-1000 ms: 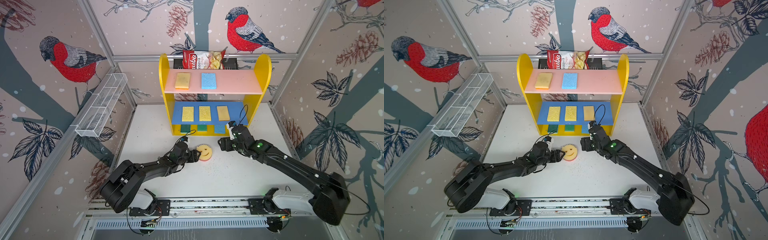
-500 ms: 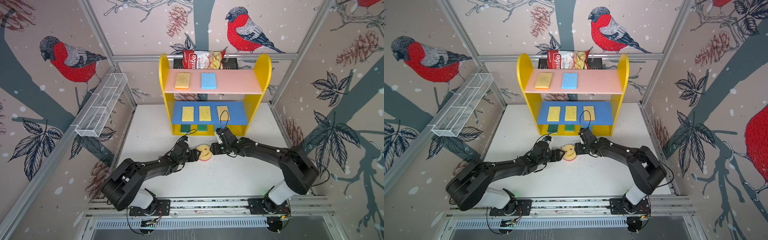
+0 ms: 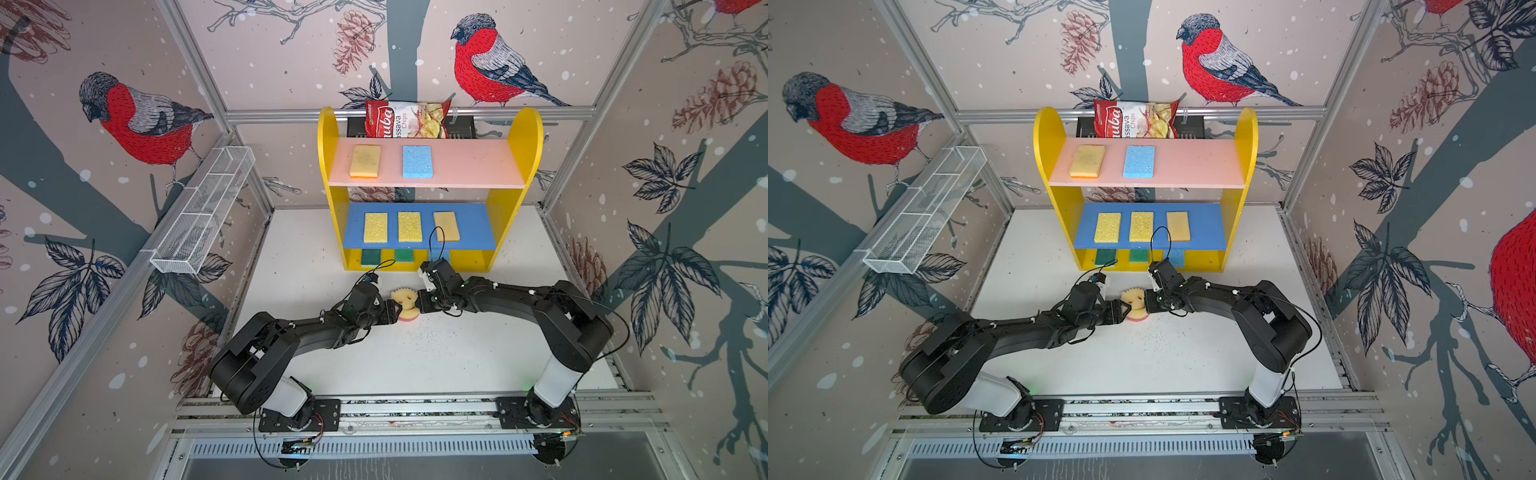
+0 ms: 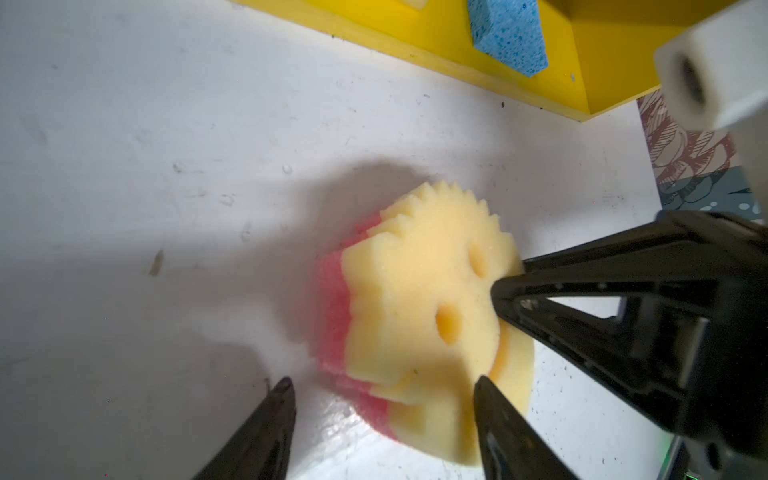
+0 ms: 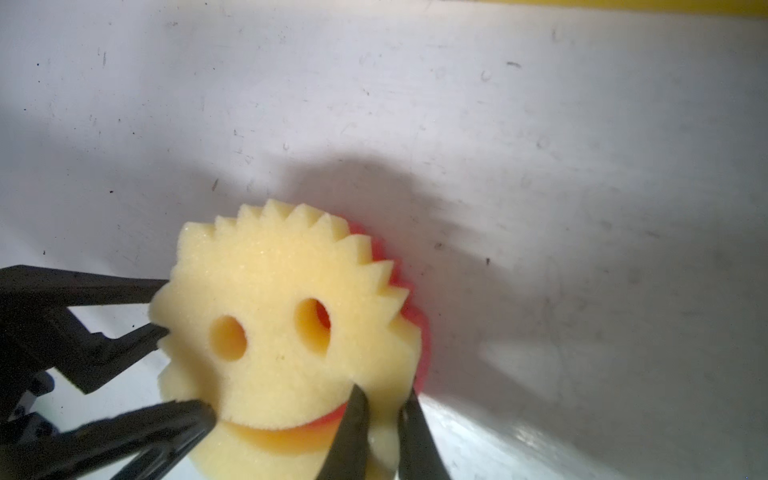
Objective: Arrange cleaning sponges on a shelf
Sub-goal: Pick up the cleaning sponge at the center of the table.
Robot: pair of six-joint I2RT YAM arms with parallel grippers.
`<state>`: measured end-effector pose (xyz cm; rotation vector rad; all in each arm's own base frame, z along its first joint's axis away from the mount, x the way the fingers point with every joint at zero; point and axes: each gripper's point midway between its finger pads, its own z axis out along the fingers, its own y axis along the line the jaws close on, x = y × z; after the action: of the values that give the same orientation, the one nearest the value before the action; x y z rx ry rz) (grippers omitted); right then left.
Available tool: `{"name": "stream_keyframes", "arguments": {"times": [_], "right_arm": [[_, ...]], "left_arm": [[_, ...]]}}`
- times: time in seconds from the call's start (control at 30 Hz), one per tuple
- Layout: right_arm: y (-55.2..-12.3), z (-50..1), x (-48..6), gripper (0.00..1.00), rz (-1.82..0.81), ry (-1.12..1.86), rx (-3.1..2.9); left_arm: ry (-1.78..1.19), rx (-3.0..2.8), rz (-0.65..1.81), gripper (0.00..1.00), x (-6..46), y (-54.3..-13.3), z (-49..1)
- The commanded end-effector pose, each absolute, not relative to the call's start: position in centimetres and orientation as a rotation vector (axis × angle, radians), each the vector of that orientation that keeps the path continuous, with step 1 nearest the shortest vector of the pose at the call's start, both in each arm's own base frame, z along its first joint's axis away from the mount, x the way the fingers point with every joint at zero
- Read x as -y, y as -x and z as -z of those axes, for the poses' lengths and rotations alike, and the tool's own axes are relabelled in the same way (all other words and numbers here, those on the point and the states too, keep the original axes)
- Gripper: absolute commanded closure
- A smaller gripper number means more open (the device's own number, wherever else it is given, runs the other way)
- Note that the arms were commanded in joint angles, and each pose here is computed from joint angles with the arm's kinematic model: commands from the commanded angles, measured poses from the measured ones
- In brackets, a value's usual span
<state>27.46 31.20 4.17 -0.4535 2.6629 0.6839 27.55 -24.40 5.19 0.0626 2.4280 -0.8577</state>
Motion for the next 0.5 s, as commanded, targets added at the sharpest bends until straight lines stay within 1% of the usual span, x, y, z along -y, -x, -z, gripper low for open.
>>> {"name": "stream_keyframes", "arguments": {"times": [0.0,0.1,0.17,0.3,0.47], "right_arm": [[-27.5,-5.5,-31.2,0.94,-0.696,0.445,-2.642],[-27.7,-7.8,-31.0,0.99,-0.697,0.45,-2.593],[-27.8,-9.5,-31.0,0.99,-0.712,0.454,-2.554],[-27.7,-12.6,-31.4,1.0,-0.773,0.455,-2.475],[-26.4,-16.0,-33.1,1.0,-0.844,0.525,-2.37]], "left_arm": [[-0.079,-2.39,0.851,0.3,24.4,-27.9,-6.7],[-0.077,-2.343,0.83,0.26,24.0,-28.3,-8.6],[-0.084,-2.293,0.835,0.23,23.8,-28.5,-10.2],[-0.084,-2.206,0.868,0.21,23.6,-28.6,-13.1],[-0.049,-2.067,1.02,0.2,23.4,-28.3,-17.0]]}}
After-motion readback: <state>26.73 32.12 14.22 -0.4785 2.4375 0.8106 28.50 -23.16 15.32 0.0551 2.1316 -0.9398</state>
